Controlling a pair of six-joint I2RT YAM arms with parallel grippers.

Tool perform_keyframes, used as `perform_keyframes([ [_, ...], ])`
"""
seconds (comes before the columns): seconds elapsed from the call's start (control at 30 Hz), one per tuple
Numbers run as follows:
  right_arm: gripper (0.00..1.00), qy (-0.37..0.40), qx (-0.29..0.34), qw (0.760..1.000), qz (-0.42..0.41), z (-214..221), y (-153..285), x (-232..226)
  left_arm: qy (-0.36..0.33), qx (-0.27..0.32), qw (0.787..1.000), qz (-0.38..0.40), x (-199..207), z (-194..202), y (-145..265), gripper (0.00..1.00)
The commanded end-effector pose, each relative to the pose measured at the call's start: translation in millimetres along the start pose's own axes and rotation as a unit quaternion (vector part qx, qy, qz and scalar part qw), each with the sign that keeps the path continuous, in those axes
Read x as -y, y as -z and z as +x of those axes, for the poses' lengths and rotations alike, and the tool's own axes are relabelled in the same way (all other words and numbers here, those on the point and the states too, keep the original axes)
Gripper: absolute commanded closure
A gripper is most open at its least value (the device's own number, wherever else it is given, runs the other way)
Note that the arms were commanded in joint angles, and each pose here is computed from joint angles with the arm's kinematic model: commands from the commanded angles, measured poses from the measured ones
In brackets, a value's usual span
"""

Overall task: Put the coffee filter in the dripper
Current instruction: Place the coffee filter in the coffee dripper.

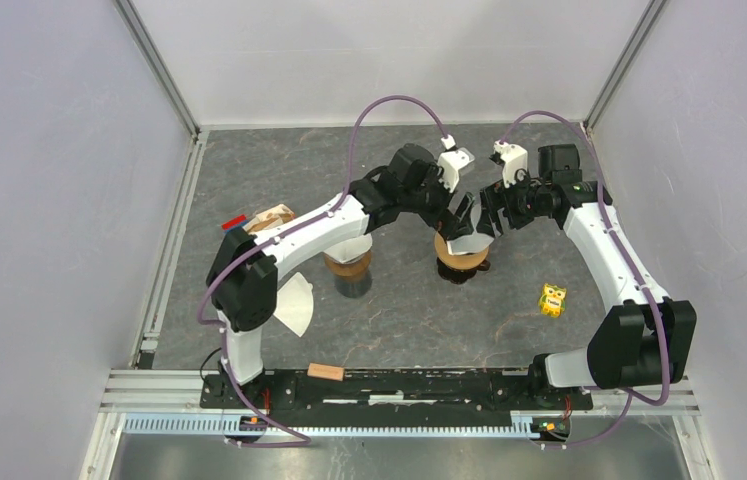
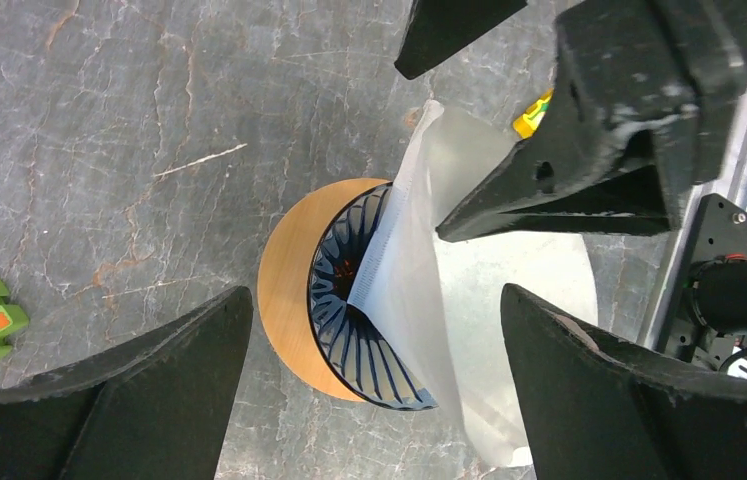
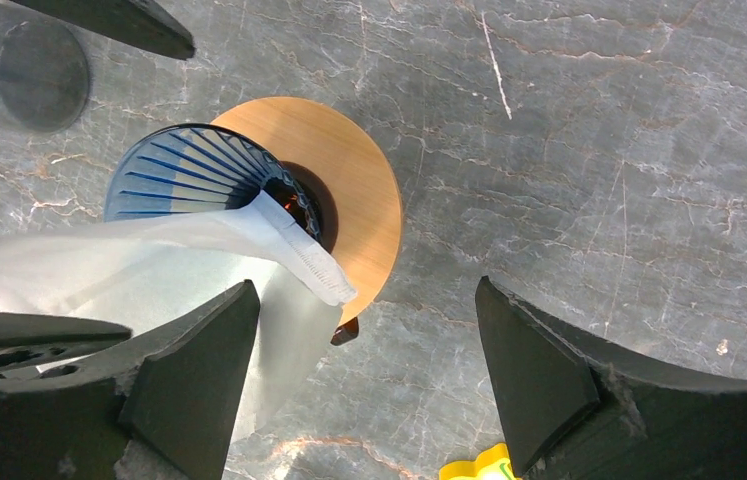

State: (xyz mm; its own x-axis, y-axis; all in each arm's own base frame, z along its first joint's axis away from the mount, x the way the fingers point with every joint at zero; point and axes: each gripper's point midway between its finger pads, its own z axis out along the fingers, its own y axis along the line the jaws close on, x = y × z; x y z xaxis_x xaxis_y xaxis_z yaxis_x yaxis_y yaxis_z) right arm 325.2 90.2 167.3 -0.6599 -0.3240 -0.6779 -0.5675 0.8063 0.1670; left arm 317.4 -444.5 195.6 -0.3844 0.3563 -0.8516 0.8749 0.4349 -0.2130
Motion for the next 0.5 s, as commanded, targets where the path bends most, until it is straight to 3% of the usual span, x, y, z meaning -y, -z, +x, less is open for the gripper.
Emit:
perform_keyframes([
  [0.0, 0.14, 0.004, 0.010, 1.000, 0.017, -5.0, 2.7, 6.2, 0.007, 0.043, 0.999, 0.020, 10.6, -31.2, 22.3, 0.00],
  [0.23, 0.14, 0.006, 0.011, 1.000, 0.013, -7.8, 4.6, 4.7, 0.001, 0.058, 0.998, -0.011, -8.5, -38.3, 38.2, 0.00],
  [0.47, 0.13, 0.004, 0.018, 1.000, -0.010, -11.8, 3.7, -3.1, -0.019, 0.043, 0.998, -0.043, -25.5, -24.2, 29.4, 0.00],
])
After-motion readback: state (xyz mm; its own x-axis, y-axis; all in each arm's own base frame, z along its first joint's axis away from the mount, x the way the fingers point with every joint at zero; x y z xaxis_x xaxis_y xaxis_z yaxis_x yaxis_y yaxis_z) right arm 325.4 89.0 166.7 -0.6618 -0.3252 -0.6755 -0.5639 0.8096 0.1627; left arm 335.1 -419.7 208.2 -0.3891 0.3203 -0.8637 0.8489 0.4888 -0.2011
